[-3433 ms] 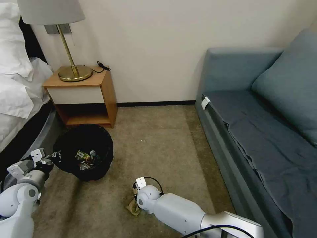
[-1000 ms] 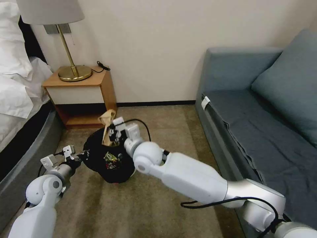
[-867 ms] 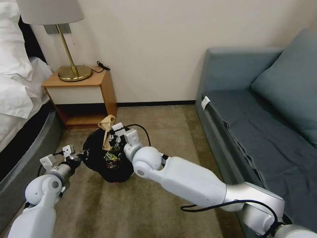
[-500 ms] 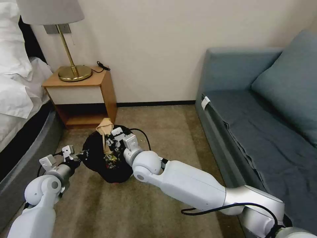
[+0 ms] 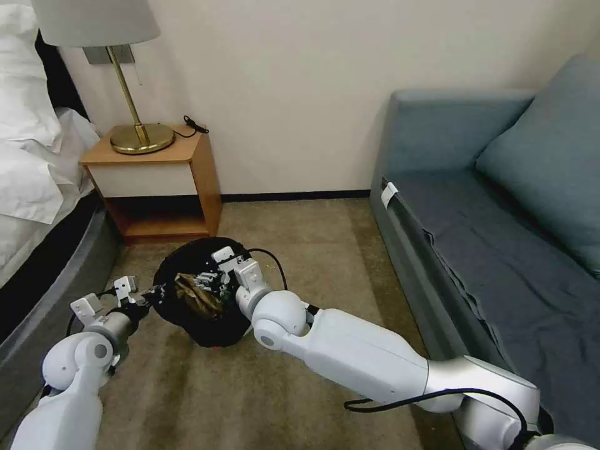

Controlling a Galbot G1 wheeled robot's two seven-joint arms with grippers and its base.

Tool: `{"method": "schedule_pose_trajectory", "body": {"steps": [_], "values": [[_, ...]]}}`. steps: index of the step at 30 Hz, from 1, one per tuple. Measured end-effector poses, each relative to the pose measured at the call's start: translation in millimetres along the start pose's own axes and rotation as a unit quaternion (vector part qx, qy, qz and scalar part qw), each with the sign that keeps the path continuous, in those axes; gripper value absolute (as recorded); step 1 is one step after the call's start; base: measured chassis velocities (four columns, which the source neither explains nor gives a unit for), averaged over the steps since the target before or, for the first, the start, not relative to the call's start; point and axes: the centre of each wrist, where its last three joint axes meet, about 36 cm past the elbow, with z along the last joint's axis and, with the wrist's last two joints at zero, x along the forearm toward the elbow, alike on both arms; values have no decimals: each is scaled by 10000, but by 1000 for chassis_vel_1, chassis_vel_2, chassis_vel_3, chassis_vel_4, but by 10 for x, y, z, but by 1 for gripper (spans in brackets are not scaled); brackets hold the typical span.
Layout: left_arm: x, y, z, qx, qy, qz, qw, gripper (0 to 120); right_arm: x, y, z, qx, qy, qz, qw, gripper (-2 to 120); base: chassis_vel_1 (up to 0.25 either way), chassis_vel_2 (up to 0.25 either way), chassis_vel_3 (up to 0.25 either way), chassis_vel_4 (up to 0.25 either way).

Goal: Pick up the trash bin, then pick up the garbage on the floor and place it into the trash bin.

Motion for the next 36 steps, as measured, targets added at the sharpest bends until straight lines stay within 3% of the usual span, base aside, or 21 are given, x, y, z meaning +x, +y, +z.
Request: {"method": "schedule_pose_trajectory", "body": {"steps": [12,19,29,36], "values": [[17,-15,22,128,240,-453,9986,4,266,-114,-2,-265,-304,203,9990,100,0,0,0,0],[-20,115,227,177,433,-741,9961,4,400,-147,73,-382,-382,278,9981,100,0,0,0,0],[-55,169,321,210,496,-792,9954,4,474,-168,144,-435,-466,413,9971,100,0,0,0,0],[-61,199,371,164,486,-750,9959,26,503,-212,175,-410,-569,843,9940,100,0,0,0,0]]}}
